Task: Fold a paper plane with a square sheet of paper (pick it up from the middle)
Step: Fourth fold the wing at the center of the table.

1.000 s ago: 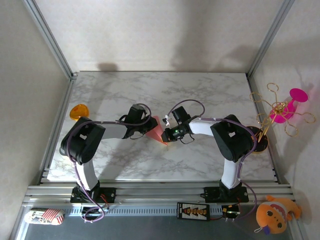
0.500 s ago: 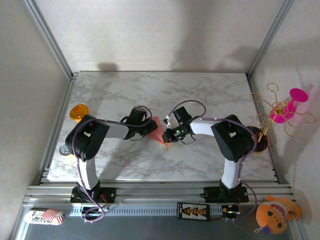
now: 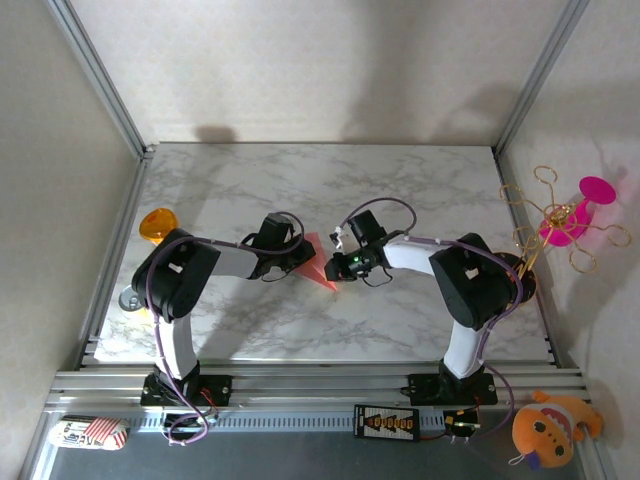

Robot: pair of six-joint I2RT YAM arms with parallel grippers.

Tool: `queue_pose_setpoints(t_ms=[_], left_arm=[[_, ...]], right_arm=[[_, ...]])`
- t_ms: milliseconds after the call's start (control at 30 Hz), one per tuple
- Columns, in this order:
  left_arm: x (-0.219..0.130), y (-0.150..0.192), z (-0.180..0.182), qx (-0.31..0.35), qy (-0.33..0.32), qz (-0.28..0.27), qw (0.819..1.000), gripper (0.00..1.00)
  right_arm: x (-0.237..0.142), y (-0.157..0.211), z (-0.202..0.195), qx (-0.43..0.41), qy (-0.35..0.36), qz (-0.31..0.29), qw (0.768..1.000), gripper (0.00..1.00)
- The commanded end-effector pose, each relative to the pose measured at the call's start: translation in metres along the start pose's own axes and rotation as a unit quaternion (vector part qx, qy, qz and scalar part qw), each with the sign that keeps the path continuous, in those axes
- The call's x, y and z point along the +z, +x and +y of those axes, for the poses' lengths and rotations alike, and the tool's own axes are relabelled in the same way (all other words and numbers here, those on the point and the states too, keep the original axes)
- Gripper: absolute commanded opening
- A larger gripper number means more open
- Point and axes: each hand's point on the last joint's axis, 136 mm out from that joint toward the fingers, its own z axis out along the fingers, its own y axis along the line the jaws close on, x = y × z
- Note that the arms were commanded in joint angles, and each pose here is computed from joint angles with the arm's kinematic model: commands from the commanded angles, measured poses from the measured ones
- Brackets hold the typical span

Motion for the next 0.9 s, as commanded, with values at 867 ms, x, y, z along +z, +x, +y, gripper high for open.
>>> queue_pose_setpoints(t_ms=[867], left_arm=[[-0.022, 0.0, -0.022, 0.034, 0.042, -0.017, 0.998, 0.16]], right_arm=[[0.021, 0.018, -0.043, 0.041, 0.113, 0.027, 0.992, 0.09]])
